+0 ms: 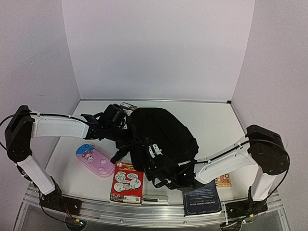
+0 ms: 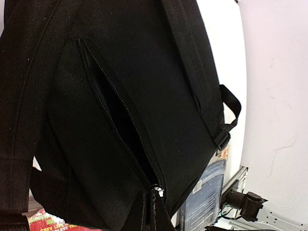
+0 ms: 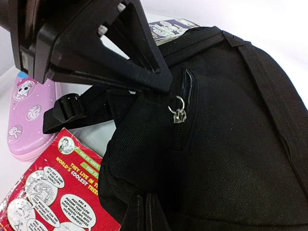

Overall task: Pack the student bag
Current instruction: Zip the student bag at the center of the board.

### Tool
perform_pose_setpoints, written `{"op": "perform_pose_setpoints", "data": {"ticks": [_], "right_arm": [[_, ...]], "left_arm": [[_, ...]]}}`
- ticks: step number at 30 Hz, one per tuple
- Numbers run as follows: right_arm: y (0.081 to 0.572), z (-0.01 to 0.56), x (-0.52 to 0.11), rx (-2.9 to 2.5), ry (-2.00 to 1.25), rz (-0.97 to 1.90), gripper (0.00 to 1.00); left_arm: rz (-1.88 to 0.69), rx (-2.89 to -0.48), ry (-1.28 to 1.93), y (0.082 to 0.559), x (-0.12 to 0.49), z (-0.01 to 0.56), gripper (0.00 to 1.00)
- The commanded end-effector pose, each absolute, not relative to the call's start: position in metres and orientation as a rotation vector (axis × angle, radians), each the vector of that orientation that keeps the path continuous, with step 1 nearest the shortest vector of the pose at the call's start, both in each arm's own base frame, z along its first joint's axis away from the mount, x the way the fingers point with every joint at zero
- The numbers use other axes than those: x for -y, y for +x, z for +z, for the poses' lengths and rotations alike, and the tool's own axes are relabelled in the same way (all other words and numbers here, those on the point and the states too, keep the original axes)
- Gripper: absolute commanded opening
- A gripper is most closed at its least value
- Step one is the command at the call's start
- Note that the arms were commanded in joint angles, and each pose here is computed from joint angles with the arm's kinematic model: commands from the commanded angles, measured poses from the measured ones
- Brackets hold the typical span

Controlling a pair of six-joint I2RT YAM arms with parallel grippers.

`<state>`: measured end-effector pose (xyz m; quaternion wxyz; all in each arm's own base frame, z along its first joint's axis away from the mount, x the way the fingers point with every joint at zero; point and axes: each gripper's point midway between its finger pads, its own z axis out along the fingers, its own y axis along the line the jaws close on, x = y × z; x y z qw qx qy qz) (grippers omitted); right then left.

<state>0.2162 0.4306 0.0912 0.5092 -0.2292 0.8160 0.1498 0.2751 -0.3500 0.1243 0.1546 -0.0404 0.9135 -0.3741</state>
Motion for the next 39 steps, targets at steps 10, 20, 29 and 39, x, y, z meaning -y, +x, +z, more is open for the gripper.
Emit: {"op": "perform_pose_setpoints", "data": {"ticks": [10,20,29,39], "right_arm": [[0.199,0.083,-0.404,-2.031,-0.522,0.374,0.00],[0.194,0.085,-0.402,-2.035,-0.508,0.387,0.00],[0.191,0.088,-0.398,-2.035,-0.490,0.395,0.00],[0.188,0.111,-0.405,-2.012,-0.482,0.452,0.09]], "left_arm": [[-1.092,-2.477,-0.266,0.348,0.327,0.125,0.00],[-1.067,-2.416,-0.303,0.387,0.310,0.130,0.00],[-1.018,-2.349,-0.259,0.425,0.299,0.138,0.00],[-1.143,-2.325,-0.147,0.413,0.313,0.165,0.08]]}}
